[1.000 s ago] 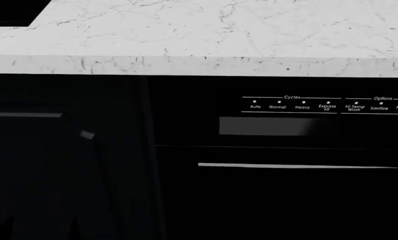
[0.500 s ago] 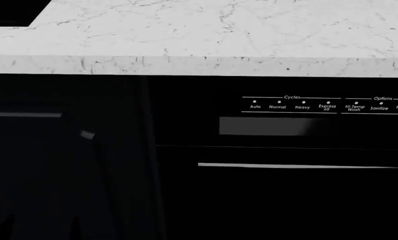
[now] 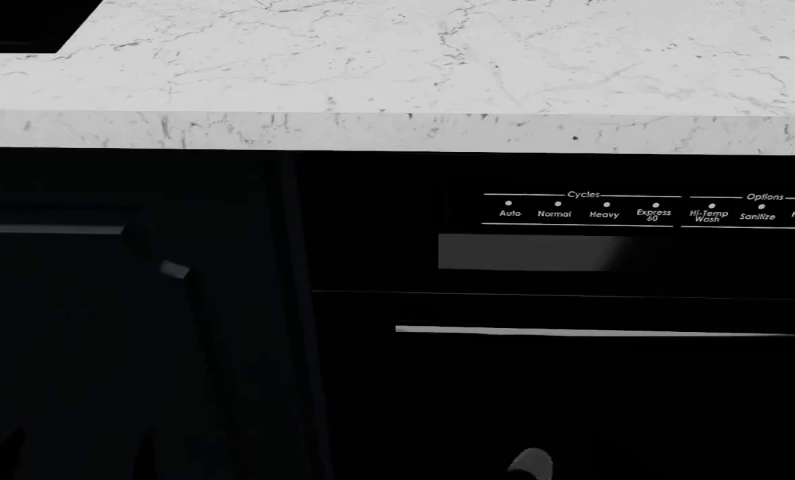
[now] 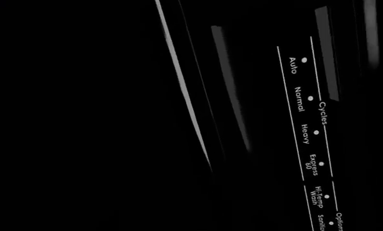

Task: Open the dishwasher door

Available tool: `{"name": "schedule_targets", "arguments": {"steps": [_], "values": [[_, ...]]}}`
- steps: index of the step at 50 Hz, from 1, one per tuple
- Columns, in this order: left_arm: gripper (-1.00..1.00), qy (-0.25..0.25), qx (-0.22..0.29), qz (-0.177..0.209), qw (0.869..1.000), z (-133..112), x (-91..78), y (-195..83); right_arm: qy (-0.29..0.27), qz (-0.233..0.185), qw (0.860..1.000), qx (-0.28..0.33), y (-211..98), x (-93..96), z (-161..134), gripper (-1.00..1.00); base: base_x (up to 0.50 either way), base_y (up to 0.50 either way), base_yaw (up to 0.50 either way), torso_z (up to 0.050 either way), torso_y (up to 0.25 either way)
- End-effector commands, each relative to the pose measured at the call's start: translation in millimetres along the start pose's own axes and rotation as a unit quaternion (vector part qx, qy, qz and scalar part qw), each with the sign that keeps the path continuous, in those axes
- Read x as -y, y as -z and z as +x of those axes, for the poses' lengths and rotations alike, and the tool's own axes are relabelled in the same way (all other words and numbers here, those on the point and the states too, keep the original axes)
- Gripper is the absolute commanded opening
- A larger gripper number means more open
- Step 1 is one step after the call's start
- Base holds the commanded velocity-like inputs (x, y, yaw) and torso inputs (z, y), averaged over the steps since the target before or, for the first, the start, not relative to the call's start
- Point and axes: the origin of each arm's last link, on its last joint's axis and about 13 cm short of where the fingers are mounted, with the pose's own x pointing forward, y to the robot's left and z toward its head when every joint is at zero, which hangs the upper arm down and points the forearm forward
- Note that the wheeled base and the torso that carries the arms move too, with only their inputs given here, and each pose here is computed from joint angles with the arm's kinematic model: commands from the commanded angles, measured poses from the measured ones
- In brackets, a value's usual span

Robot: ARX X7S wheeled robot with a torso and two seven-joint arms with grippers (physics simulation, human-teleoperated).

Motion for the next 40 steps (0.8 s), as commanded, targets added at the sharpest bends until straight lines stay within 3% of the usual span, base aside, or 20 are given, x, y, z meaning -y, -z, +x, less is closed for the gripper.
{"name": "schedule_targets", "arguments": {"steps": [1, 15, 40], "values": [[1.0, -0.003, 0.001, 0.001, 1.0, 0.2, -1.2, -0.6, -0.008, -0.019, 1.0, -0.013, 5.6, 1.4, 25.3, 1.0, 0.0, 0.0, 0.0, 0.0, 0.0], [1.0, -0.011, 0.001, 0.003, 1.0, 1.4, -5.3, 0.9, -0.012, -0.046, 0.999, -0.02, 3.0, 7.7, 58.1, 1.0, 0.0, 0.0, 0.0, 0.0, 0.0], [1.0, -0.016, 0.004, 0.005, 1.0, 2.0, -7.5, -0.2, -0.015, -0.074, 0.997, -0.025, -1.7, 20.9, 90.6, 1.0, 0.0, 0.0, 0.0, 0.0, 0.0]]}}
